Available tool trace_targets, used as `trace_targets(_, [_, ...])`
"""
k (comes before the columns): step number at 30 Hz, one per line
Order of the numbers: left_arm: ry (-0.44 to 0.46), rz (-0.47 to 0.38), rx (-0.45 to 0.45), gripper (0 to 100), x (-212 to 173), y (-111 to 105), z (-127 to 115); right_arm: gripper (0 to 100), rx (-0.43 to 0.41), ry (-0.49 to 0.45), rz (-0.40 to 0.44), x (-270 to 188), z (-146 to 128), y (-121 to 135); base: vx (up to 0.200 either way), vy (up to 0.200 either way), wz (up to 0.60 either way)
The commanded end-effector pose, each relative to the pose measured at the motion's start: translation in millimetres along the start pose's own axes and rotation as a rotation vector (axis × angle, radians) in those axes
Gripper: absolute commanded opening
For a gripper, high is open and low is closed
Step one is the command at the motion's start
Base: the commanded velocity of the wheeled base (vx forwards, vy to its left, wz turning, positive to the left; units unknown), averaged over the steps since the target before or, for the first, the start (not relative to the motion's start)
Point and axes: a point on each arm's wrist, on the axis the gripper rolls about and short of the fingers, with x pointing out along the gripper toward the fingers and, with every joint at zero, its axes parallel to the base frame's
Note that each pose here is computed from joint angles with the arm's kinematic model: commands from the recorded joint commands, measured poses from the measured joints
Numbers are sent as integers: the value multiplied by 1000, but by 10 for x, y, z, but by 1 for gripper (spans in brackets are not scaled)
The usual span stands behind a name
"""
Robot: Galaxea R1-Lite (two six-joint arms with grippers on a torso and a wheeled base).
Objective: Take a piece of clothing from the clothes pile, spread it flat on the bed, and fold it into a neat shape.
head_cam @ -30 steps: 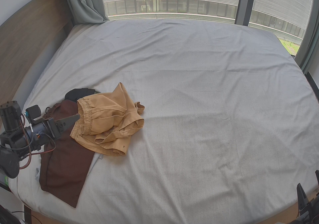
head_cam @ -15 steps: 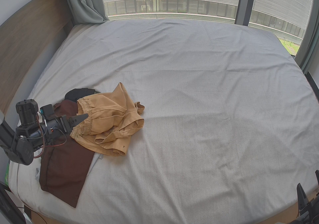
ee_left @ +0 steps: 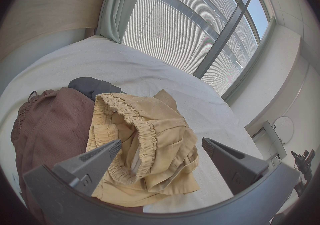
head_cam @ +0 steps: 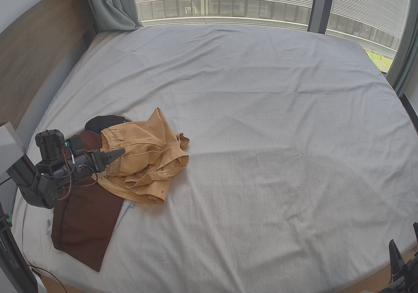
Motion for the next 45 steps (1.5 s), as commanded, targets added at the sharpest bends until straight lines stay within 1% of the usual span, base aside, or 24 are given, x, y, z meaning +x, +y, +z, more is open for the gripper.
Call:
trace_targets(1, [1,-8,-1,100,124,51,-11,100,1,0,0,0,-48,1,0,0,0])
trace_targets(7, [4,-26,8,100,240,51,-28,100,1,0,0,0,-48,1,0,0,0])
trace_targets(9, [6,-43,12,100,289,0,-27,100,1,0,0,0,-48,1,0,0,0])
trace_targets(18, [7,-81,9,100,426,-84,-39,100,1,0,0,0,-48,1,0,0,0])
trace_targets(20, [0,-84,9,100,440,-88,-20,100,1,0,1,0,-48,0,0,0,0])
trace_targets(32, [16,-83,3,100,508,-51,-107,100,1,0,0,0,-48,1,0,0,0])
trace_targets(33, [15,-83,2,0,513,-49,-104,100,1,0,0,0,-48,1,0,0,0])
trace_targets(42, [15,-85,2,0,559,-23,-118,100,2,0,0,0,-48,1,0,0,0])
trace_targets(45, [20,-85,-16,0,534,-33,-125,100,2,0,1,0,-48,0,0,0,0])
